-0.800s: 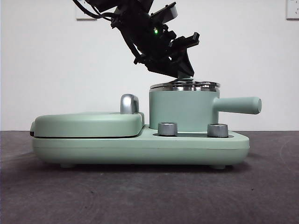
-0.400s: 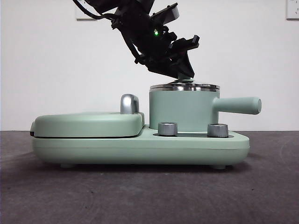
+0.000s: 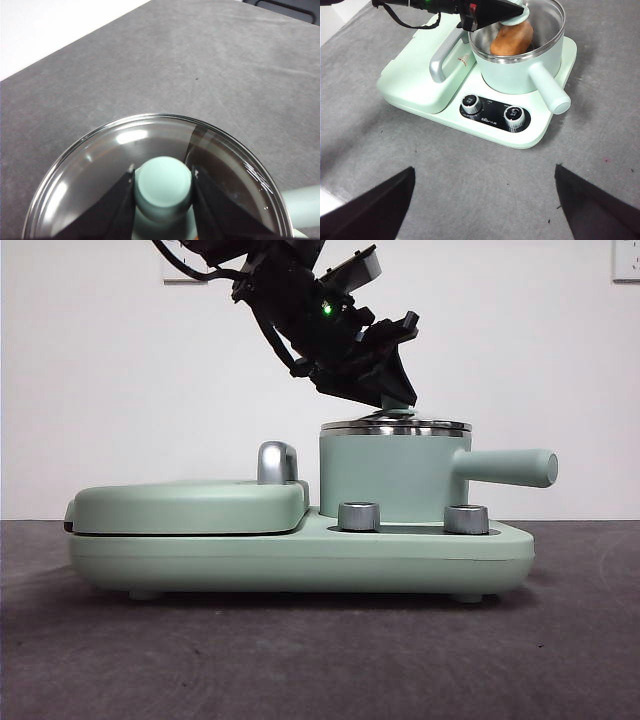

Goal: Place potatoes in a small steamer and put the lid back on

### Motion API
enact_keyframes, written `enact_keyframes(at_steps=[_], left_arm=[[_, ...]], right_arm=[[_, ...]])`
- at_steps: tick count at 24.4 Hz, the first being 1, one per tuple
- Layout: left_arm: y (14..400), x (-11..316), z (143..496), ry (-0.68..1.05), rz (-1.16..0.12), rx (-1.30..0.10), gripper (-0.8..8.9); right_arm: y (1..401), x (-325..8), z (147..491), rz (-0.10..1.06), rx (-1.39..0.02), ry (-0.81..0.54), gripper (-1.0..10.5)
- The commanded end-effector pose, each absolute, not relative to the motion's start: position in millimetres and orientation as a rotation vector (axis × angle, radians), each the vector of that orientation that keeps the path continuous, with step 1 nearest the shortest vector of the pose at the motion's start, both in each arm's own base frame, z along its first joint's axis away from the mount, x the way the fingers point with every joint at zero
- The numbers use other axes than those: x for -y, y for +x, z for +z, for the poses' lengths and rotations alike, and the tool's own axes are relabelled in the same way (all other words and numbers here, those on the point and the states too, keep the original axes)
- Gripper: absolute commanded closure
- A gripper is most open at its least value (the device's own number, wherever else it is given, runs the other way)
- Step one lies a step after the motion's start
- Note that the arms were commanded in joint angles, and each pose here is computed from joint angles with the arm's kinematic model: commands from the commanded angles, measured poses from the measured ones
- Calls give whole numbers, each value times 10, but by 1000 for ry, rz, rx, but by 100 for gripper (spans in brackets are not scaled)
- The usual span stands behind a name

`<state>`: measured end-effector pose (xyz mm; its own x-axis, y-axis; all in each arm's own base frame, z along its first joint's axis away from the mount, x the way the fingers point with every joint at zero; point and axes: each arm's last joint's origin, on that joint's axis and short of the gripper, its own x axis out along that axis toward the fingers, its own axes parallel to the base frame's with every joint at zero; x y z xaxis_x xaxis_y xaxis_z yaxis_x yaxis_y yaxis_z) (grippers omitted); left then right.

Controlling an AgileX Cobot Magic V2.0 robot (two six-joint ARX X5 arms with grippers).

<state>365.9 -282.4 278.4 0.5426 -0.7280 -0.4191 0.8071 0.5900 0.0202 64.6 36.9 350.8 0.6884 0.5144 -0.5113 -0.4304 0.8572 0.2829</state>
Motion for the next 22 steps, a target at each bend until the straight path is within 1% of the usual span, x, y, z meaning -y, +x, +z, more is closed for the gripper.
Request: enact_keyframes(at_steps=[1, 10, 11, 15, 18, 20, 22], left_arm=[[3624, 2980, 2705, 208, -1007, -408, 799], [3629, 2979, 2706, 210, -1005, -403, 771], [3628, 2978, 2708, 209, -1005, -402, 742], [3638, 2986, 2738, 199, -1004, -375, 570], [3652, 2997, 2844, 155, -995, -368, 456], [3663, 3003, 2930, 117, -988, -364, 403], [3672, 3011, 3053, 74, -981, -359, 384]], right_arm=[[651, -377, 3530, 535, -606, 153, 514], [651, -377, 3530, 535, -607, 154, 514], [651, -377, 3530, 535, -607, 154, 514], [651, -377, 3530, 535, -607, 154, 514], [651, -377, 3530, 535, -607, 153, 514], [651, -377, 3530, 535, -607, 153, 514], [651, -377, 3530, 535, -606, 153, 514]])
